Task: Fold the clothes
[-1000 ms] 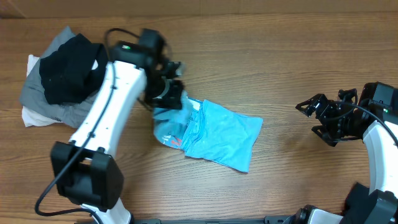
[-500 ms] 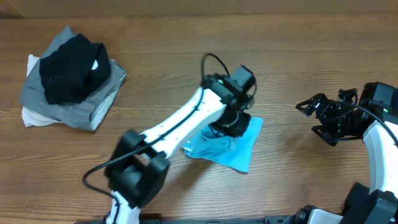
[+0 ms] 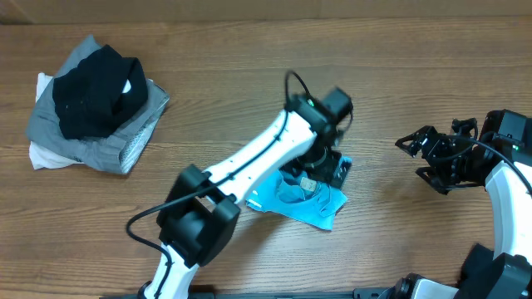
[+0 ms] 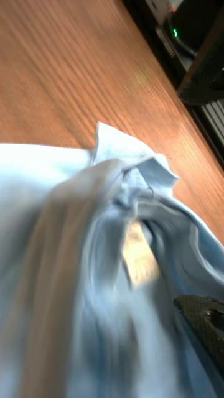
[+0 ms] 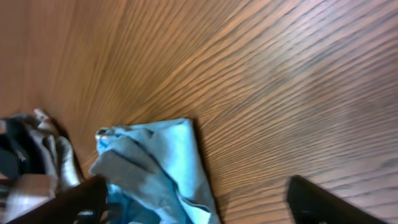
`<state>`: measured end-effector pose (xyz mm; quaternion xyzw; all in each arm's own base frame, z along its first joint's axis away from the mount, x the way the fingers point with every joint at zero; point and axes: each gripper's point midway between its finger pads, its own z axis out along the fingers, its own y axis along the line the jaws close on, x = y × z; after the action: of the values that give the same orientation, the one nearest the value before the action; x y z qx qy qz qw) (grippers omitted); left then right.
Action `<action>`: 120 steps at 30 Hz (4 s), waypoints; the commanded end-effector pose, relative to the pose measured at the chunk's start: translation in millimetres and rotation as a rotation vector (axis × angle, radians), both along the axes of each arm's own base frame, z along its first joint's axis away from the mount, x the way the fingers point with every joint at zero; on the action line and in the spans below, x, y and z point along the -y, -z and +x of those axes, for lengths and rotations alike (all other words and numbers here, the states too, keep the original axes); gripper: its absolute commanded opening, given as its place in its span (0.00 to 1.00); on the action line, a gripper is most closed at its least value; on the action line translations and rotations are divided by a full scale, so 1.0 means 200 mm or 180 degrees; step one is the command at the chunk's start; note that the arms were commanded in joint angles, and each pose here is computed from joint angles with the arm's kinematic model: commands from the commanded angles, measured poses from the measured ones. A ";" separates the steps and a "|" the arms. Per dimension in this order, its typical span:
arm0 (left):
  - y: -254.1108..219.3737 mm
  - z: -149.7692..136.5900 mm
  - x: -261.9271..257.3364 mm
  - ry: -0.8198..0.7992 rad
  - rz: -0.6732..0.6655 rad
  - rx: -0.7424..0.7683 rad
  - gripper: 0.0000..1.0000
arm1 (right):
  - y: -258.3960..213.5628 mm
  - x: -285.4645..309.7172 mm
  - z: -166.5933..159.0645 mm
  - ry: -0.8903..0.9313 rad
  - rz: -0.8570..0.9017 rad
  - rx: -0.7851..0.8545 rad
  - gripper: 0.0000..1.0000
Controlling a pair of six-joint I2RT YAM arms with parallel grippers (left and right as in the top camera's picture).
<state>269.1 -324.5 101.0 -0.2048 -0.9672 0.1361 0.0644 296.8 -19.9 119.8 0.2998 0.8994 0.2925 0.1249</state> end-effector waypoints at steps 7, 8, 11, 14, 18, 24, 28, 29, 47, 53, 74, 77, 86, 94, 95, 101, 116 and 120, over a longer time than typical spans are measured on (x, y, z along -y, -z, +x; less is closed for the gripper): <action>-0.59 0.40 -0.47 -0.0664 -0.0014 0.0867 1.00 | -0.05 -0.29 0.00 -0.0993 -0.0147 0.0282 0.76; -0.60 0.42 -0.52 -0.0745 -0.0006 0.0871 1.00 | -0.03 -0.34 -0.01 -0.1126 -0.0247 0.0247 0.76; -0.60 0.46 -0.65 -0.0918 0.0024 0.0800 0.98 | -0.02 -0.52 -0.05 -0.1669 -0.0358 0.0323 0.75; -0.59 0.48 -0.76 -0.0988 0.0072 0.0747 0.86 | -0.01 -0.67 -0.11 -0.2097 -0.0404 0.0388 0.66; -0.59 0.50 -0.82 -0.1080 0.0068 0.0710 0.61 | -0.03 -0.80 -0.07 -0.2199 -0.0452 0.0554 0.67; -0.59 0.49 -0.84 -0.1107 0.0080 0.0691 0.56 | -0.10 -0.94 0.12 -0.2317 -0.0478 0.1247 0.69; -0.59 0.47 -0.85 -0.1074 0.0118 0.0628 0.57 | 0.00 -1.02 0.12 -0.2396 -0.0384 0.1084 0.55; -0.59 0.46 -0.85 -0.1050 0.0127 0.0616 0.57 | 0.04 -1.04 0.10 -0.2437 -0.0343 0.0998 0.55; -0.58 0.47 -0.87 -0.0896 0.0179 0.0705 0.67 | 0.00 -1.16 -0.18 -0.3043 0.0025 0.0812 0.65; -0.58 0.47 -0.87 -0.0897 0.0179 0.0704 0.67 | 0.02 -1.21 -0.25 -0.3324 -0.0062 0.0841 0.66; -0.58 0.47 -0.87 -0.0896 0.0186 0.0689 0.68 | 0.24 -1.32 -0.31 -0.3693 -0.0335 0.0609 0.25; -0.58 0.47 -0.87 -0.0895 0.0186 0.0689 0.69 | 0.24 -1.28 -0.31 -0.3662 -0.0410 0.0526 0.13; -0.58 0.47 -0.88 -0.0898 0.0205 0.0710 0.72 | 0.14 -1.09 -0.39 -0.3551 -0.0802 0.0327 0.04; -0.58 0.49 -0.87 -0.0902 0.0179 0.0761 0.76 | 0.17 -0.95 -0.48 -0.3242 -0.1074 -0.0241 0.06; -0.59 0.50 -0.87 -0.0903 0.0175 0.0767 0.76 | 0.18 -0.92 -0.48 -0.3131 -0.1166 -0.0339 0.06; -0.59 0.50 -0.87 -0.0904 0.0164 0.0788 0.78 | 0.21 -0.70 -0.48 -0.2419 -0.1834 -0.0843 0.13; -0.59 0.51 -0.86 -0.0858 0.0152 0.0822 0.84 | 0.12 -1.05 -0.16 -0.2677 -0.1221 0.0500 0.50; -0.59 0.51 -0.86 -0.0858 0.0151 0.0823 0.85 | 0.16 -1.04 -0.09 -0.2612 -0.1380 0.0546 0.49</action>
<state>370.3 -153.4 214.1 -0.0787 -0.9902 0.0953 -0.0649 269.5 187.0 87.2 -0.1306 0.9721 0.1531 0.1202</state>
